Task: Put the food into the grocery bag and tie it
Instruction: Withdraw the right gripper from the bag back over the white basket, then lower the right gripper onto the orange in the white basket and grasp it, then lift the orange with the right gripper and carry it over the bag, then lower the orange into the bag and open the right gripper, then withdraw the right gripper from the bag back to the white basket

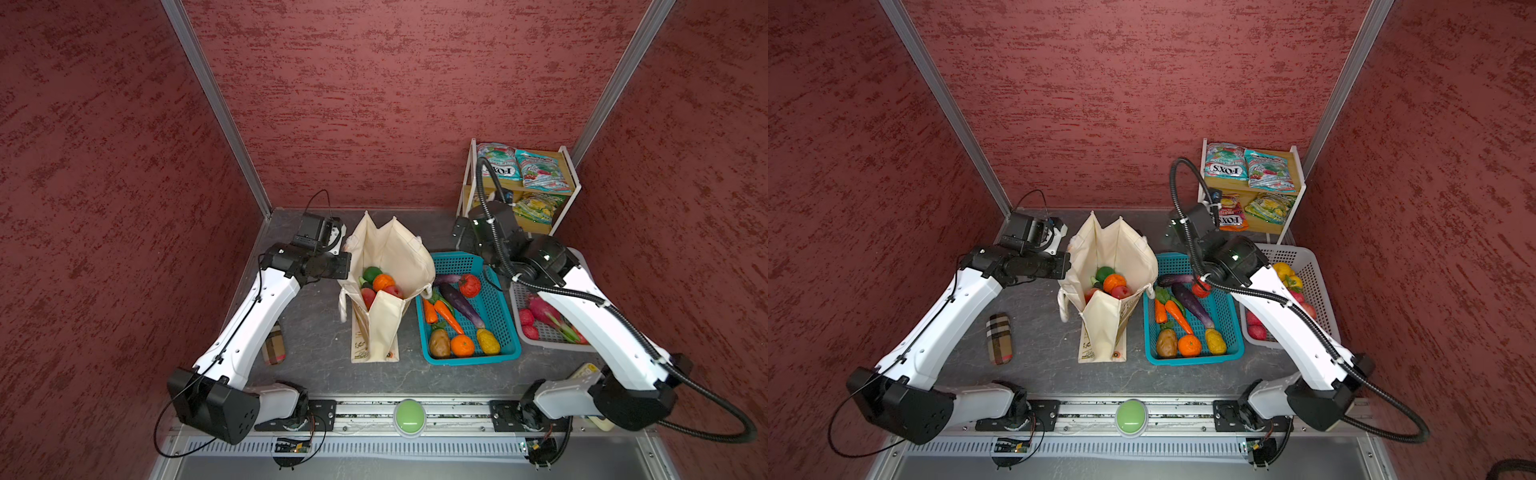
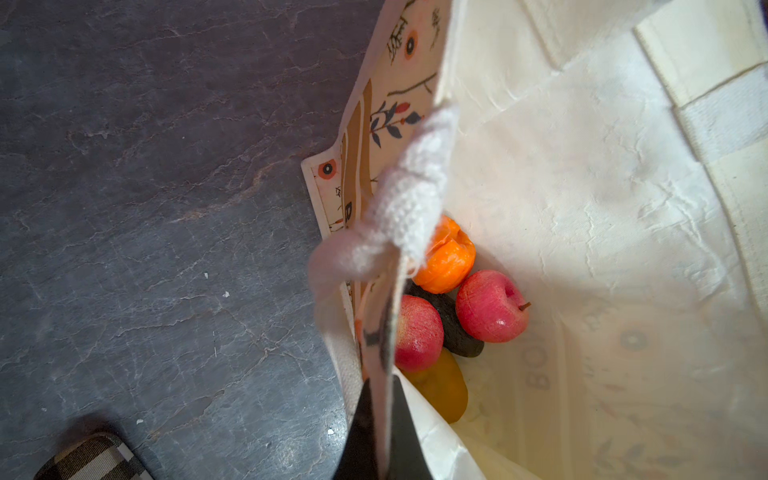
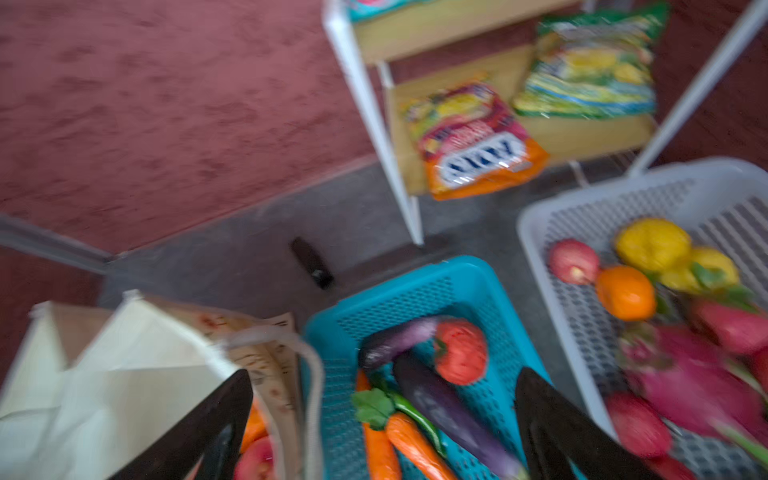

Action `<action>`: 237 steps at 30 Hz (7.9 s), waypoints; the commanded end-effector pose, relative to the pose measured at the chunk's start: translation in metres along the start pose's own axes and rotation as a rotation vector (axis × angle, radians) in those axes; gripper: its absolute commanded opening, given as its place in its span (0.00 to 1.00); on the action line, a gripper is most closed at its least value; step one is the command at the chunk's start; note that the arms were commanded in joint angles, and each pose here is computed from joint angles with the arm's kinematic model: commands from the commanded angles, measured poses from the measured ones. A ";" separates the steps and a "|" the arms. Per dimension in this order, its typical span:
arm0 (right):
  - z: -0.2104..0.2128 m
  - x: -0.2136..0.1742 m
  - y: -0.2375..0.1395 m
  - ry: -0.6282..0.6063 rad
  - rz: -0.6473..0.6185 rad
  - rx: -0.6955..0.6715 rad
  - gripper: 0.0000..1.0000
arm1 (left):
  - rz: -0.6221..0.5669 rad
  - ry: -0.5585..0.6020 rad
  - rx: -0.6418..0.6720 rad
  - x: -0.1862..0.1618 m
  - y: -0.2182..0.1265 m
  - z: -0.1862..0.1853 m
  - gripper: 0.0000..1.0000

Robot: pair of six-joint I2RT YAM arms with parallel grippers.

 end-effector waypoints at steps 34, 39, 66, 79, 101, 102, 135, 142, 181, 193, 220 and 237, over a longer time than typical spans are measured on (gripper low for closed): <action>-0.229 -0.004 0.088 0.287 0.192 -0.490 0.92 | 0.000 0.016 -0.046 -0.006 0.000 -0.010 0.00; -0.236 0.004 0.108 0.142 0.257 -0.569 0.87 | -0.001 0.019 -0.048 -0.006 0.000 -0.011 0.00; -0.249 -0.003 0.193 -0.185 0.420 -0.583 0.59 | 0.024 0.017 -0.034 -0.007 0.011 -0.008 0.00; -0.250 -0.027 0.223 -0.170 0.505 -0.557 0.56 | 0.023 0.016 -0.037 -0.006 0.013 -0.008 0.00; -0.260 -0.049 0.223 -0.139 0.552 -0.577 0.54 | 0.017 0.016 -0.045 -0.006 0.012 -0.009 0.00; -0.259 -0.048 0.222 -0.139 0.551 -0.577 0.52 | 0.019 0.016 -0.045 -0.006 0.012 -0.008 0.00; -0.031 0.059 0.050 -0.050 0.155 0.034 0.40 | 0.022 0.012 -0.054 -0.004 0.014 -0.010 0.00; 0.076 -0.001 0.009 -0.177 0.245 0.295 0.40 | 0.016 0.008 -0.047 -0.004 0.011 -0.009 0.00; 0.197 -0.207 -0.011 -0.583 0.543 0.500 0.46 | -0.028 -0.025 -0.054 -0.006 -0.018 -0.003 0.00; 0.194 -0.232 0.029 -0.608 0.591 0.472 0.49 | -0.041 -0.021 -0.058 -0.006 -0.034 -0.005 0.00; 0.212 -0.116 -0.014 -0.652 0.256 0.434 0.99 | -0.016 -0.025 -0.043 -0.011 -0.028 -0.001 0.00; -0.019 0.059 0.004 -0.006 -0.119 -0.022 0.99 | -0.018 -0.027 -0.049 -0.013 -0.029 -0.002 0.00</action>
Point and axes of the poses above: each gripper's point midway between its finger pads, its own y axis out along the fingers, its own z axis along the line the jaws close on, x = y × z, the point moved 2 cm from there along -y, back along the fingers, and after that the axes turned 9 degrees about y, right-handed, at the moved point
